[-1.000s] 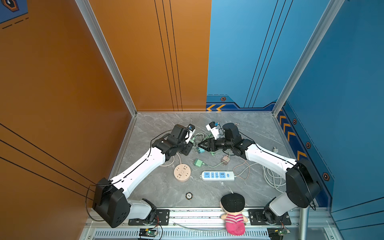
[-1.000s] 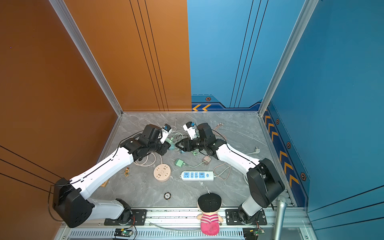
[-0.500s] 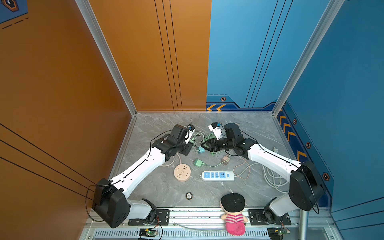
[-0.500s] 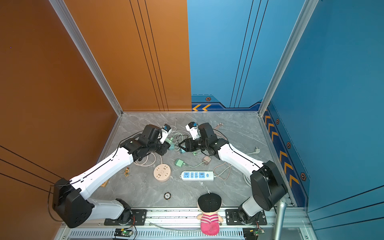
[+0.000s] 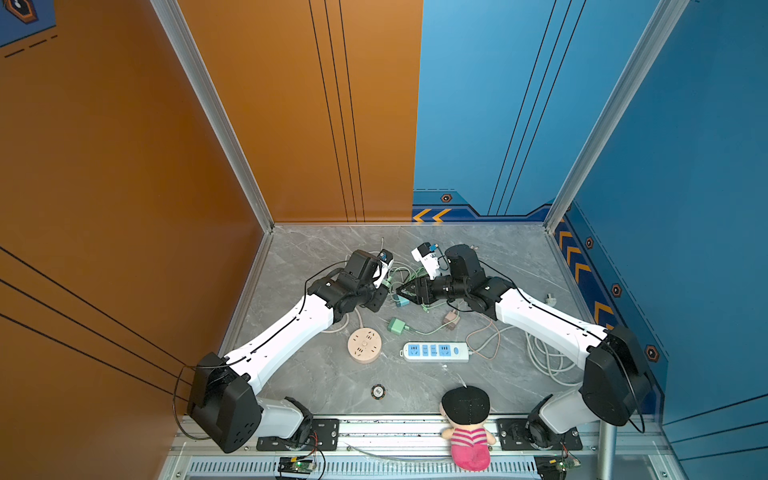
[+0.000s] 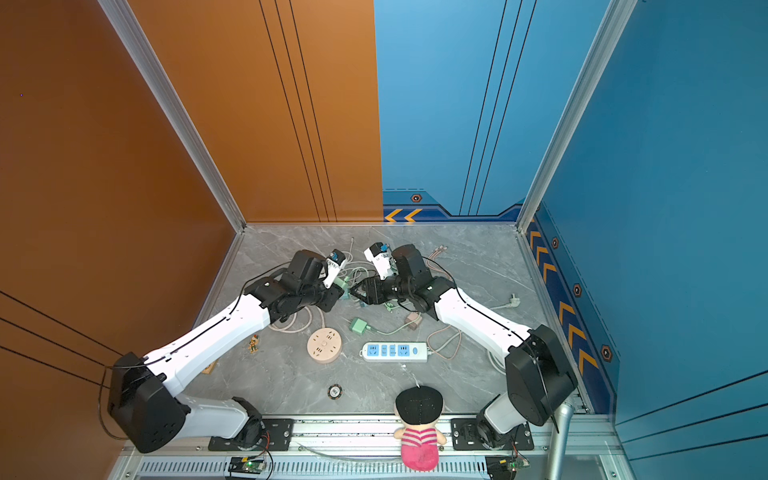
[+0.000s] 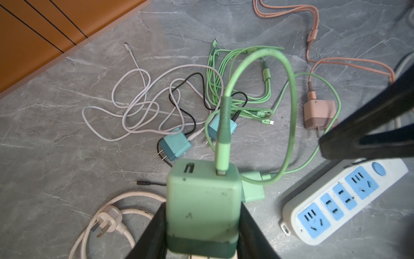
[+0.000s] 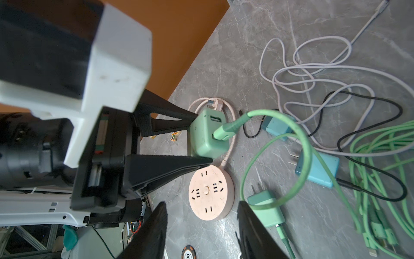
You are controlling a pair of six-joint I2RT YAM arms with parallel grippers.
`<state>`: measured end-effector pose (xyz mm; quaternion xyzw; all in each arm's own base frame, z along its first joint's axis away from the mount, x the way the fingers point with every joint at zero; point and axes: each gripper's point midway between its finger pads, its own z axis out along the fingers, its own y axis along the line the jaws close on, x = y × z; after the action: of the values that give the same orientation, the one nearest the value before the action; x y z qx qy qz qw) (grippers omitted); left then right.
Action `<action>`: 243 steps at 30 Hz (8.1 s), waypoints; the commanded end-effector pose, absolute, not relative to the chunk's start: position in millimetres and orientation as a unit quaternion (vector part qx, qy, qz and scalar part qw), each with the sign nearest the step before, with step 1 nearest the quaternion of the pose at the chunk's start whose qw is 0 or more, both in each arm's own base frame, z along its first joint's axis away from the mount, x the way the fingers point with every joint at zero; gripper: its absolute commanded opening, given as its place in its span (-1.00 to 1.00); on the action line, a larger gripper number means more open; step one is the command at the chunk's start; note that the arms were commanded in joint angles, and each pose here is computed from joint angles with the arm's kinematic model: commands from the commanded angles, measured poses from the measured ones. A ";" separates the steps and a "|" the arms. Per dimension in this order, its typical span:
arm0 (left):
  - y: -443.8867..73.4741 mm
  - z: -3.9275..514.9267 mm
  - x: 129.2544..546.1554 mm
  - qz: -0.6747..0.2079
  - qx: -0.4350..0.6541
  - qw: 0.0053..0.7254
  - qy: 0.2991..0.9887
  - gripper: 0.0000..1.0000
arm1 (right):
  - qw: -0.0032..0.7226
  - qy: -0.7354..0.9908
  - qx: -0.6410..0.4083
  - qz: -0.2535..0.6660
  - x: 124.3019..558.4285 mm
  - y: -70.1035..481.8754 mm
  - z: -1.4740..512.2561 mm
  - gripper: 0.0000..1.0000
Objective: Insert the plug
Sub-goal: 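Bring the right gripper to the green cable at the charger's port, then close the right gripper on the mint-green charger beside the left gripper, then open the left gripper to release the charger while the right gripper holds it, then carry the charger toward the round pink power strip while the left gripper draws back, then move the charger over the pink power strip while the left gripper lowers beside it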
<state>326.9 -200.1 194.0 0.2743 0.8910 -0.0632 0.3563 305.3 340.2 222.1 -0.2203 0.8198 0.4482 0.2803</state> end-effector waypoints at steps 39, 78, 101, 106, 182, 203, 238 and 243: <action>-218.1 200.2 317.4 -0.108 0.304 0.363 0.874 -0.36 | 0.203 0.808 -0.226 0.505 309.4 362.3 197.2 -0.01; -222.1 204.2 321.7 -0.083 0.313 0.388 0.863 -0.25 | 0.175 0.810 -0.245 0.504 304.3 376.7 183.3 -1.00; -121.6 197.6 324.2 -0.103 0.060 0.360 0.925 0.99 | 0.270 0.850 -0.288 0.348 322.5 346.9 177.8 -1.00; -100.3 197.7 329.5 -0.067 0.024 0.366 0.928 0.99 | 0.297 0.840 -0.329 0.312 308.7 356.3 179.3 -1.00; -29.9 185.7 305.7 -0.089 -0.146 0.354 0.919 0.65 | 0.292 0.528 -0.678 0.419 252.1 459.4 159.7 -1.00; -66.5 151.0 246.1 -0.021 -0.169 0.250 0.953 -0.19 | 0.275 0.802 -0.478 0.231 243.2 411.6 137.2 -1.00; -67.2 33.3 253.8 -0.017 -0.249 0.170 0.953 -0.81 | 0.379 0.890 -0.157 0.200 218.0 410.5 137.3 -1.00; -85.4 22.4 257.7 -0.053 -0.238 0.164 0.956 -0.81 | 0.373 0.895 -0.156 0.188 216.9 410.7 131.9 -1.00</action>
<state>256.6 -70.8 29.9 -0.2505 0.9526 -0.0217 0.1711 212.0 409.0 126.7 -0.1752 0.8948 0.1965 0.3605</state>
